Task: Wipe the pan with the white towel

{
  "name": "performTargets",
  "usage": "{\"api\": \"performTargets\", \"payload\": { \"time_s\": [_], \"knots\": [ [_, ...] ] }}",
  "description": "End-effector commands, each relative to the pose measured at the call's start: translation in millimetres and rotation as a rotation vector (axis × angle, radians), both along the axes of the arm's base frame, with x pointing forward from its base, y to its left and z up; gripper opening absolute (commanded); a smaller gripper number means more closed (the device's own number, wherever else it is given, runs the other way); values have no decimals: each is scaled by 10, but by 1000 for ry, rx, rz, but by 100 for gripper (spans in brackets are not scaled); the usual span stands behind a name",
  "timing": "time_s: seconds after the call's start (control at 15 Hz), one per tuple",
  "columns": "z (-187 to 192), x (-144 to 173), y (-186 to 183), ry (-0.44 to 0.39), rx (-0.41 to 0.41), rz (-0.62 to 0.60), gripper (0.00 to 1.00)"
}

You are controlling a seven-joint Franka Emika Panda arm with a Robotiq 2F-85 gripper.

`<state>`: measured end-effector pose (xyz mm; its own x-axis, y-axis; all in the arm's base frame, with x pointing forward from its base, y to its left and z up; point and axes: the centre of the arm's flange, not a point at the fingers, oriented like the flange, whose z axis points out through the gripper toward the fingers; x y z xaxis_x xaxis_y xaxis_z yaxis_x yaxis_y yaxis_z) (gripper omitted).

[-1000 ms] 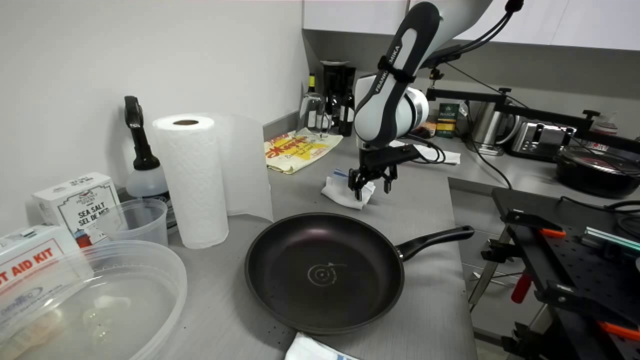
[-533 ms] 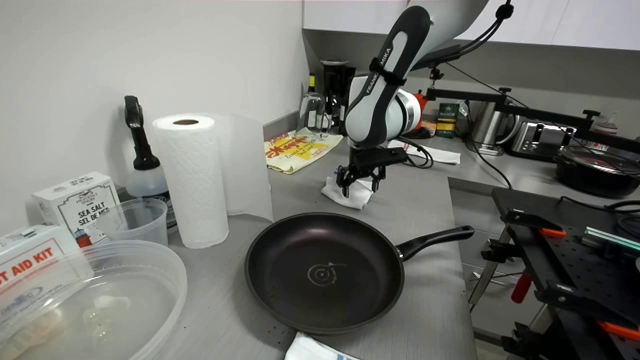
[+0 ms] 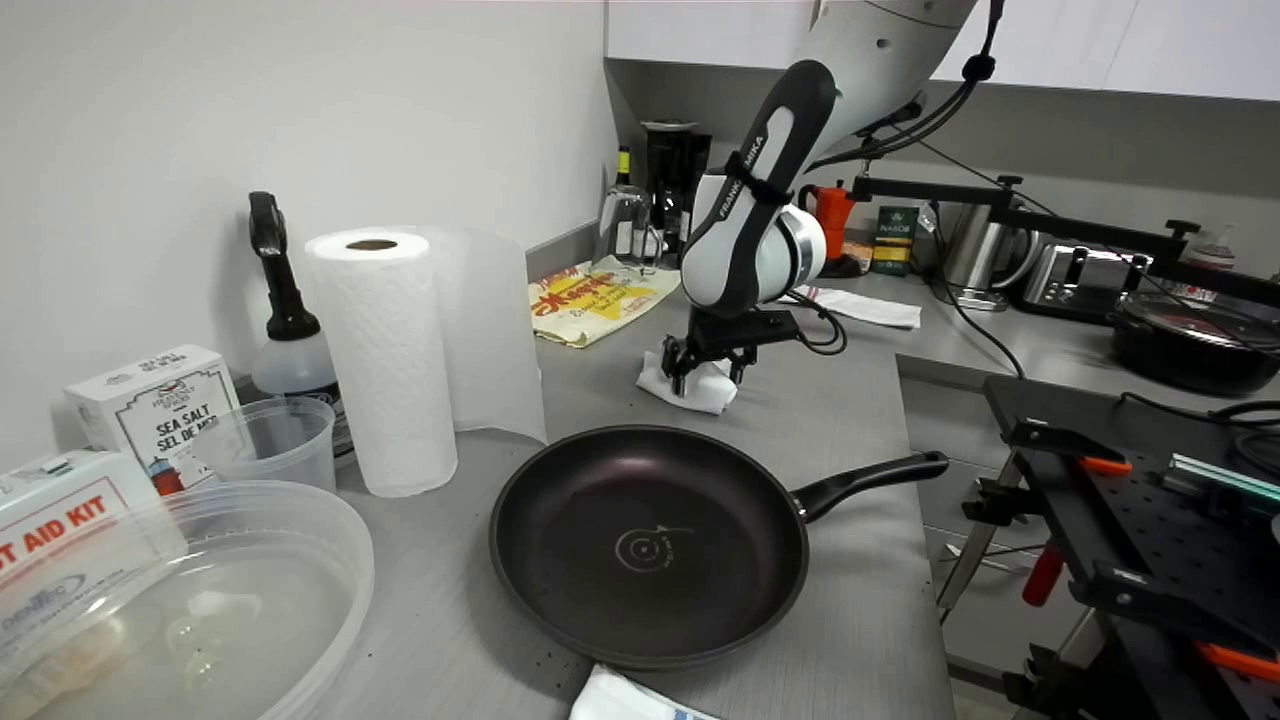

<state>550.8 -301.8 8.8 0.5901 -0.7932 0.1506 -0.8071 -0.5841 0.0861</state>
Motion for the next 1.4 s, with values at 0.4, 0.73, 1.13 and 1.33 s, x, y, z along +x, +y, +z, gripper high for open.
{"api": "performTargets", "payload": {
  "time_s": [0.4,0.73,1.13,1.33],
  "knots": [
    [-109,178,-97,-43,-8,-14,34],
    [-44,205,-113,-49,-2,-19,1],
    [77,205,-97,-56,17,-20,5],
    [103,208,-90,-59,23,-21,5]
  ]
}}
